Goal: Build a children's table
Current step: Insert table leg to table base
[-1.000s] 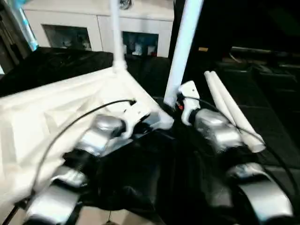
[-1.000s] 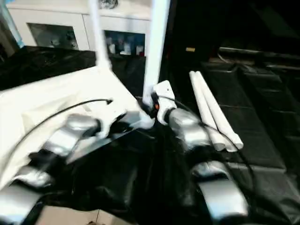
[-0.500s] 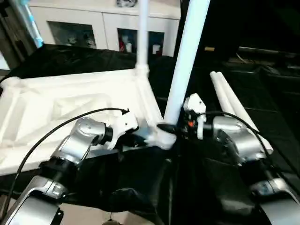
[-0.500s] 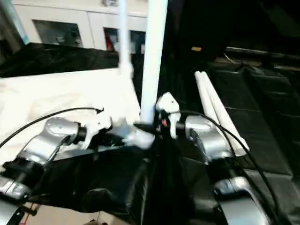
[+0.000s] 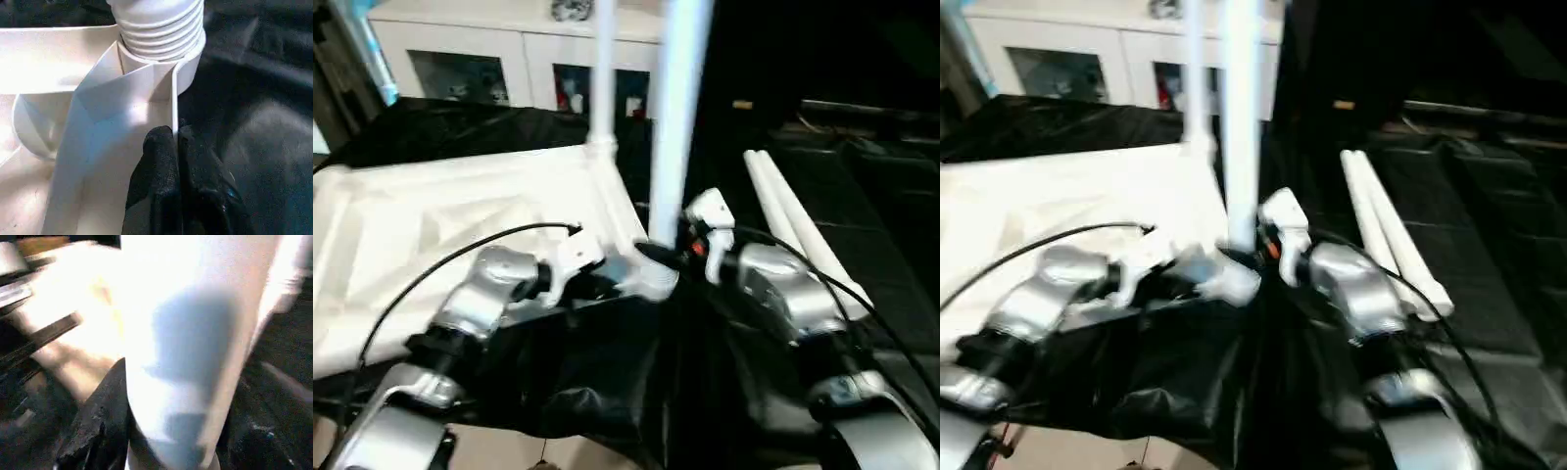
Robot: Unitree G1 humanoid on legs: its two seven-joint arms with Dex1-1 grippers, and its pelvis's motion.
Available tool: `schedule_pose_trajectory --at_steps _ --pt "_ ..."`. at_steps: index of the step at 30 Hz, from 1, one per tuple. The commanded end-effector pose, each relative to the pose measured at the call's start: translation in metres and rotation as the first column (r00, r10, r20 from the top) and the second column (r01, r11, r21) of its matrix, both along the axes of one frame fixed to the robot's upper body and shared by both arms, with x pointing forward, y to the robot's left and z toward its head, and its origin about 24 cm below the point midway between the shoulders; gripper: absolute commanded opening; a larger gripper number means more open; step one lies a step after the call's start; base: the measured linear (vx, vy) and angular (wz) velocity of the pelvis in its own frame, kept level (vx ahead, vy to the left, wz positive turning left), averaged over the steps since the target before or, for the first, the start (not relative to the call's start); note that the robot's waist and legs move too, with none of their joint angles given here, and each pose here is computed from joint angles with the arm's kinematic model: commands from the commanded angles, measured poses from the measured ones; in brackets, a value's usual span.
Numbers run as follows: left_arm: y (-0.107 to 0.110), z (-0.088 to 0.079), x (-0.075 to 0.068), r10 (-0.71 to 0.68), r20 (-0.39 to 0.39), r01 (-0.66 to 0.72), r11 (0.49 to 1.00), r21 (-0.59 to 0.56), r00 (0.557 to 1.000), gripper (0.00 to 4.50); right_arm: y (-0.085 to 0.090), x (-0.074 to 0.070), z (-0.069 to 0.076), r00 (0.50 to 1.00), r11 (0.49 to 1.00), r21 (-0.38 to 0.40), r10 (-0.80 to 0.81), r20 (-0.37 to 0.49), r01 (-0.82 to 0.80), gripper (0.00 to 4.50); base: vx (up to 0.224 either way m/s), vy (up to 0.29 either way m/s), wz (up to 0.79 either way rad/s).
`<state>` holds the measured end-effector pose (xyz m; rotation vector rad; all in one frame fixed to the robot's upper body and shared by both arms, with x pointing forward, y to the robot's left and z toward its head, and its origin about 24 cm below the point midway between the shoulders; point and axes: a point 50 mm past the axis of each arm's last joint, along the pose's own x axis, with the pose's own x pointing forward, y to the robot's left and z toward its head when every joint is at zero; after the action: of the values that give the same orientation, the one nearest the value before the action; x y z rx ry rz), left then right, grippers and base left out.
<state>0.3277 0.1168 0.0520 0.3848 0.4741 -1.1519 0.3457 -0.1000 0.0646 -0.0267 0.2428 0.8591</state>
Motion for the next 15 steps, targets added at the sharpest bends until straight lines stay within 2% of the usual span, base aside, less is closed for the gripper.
schedule_pose_trajectory --at_steps 1,2,5,8,12,15 --pt "-0.018 0.036 0.017 0.024 0.139 -0.015 0.998 -0.067 0.99 0.0 -0.003 -0.013 -0.045 0.979 0.993 -0.095 -0.09 -0.184 0.073 1.88 0.0 0.0 0.0" --pt "-0.027 0.038 0.024 0.082 0.143 -0.073 0.995 -0.067 0.986 0.0 0.002 -0.008 -0.046 0.969 0.986 -0.092 -0.153 -0.194 0.137 1.88 0.0 0.0 0.0" --pt "-0.04 0.041 0.03 0.15 0.151 -0.141 0.988 -0.069 0.977 0.0 0.01 -0.003 -0.047 0.947 0.972 -0.088 -0.233 -0.222 0.219 1.88 0.0 0.0 0.0" --pt "-0.056 0.04 0.038 0.24 0.163 -0.234 0.971 -0.056 0.957 0.0 0.023 0.004 -0.043 0.931 0.952 -0.079 -0.305 -0.199 0.295 1.88 0.0 0.0 0.0" --pt "-0.052 0.039 0.039 0.224 0.22 -0.224 0.974 -0.022 0.95 0.0 0.031 0.005 -0.036 0.947 0.963 -0.026 -0.268 -0.174 0.268 1.88 0.0 0.0 0.0" --pt "-0.049 0.04 0.036 0.166 0.25 -0.163 0.986 -0.036 0.954 0.0 0.028 0.006 -0.033 0.951 0.962 0.008 -0.267 -0.156 0.272 1.88 0.0 0.0 0.0"
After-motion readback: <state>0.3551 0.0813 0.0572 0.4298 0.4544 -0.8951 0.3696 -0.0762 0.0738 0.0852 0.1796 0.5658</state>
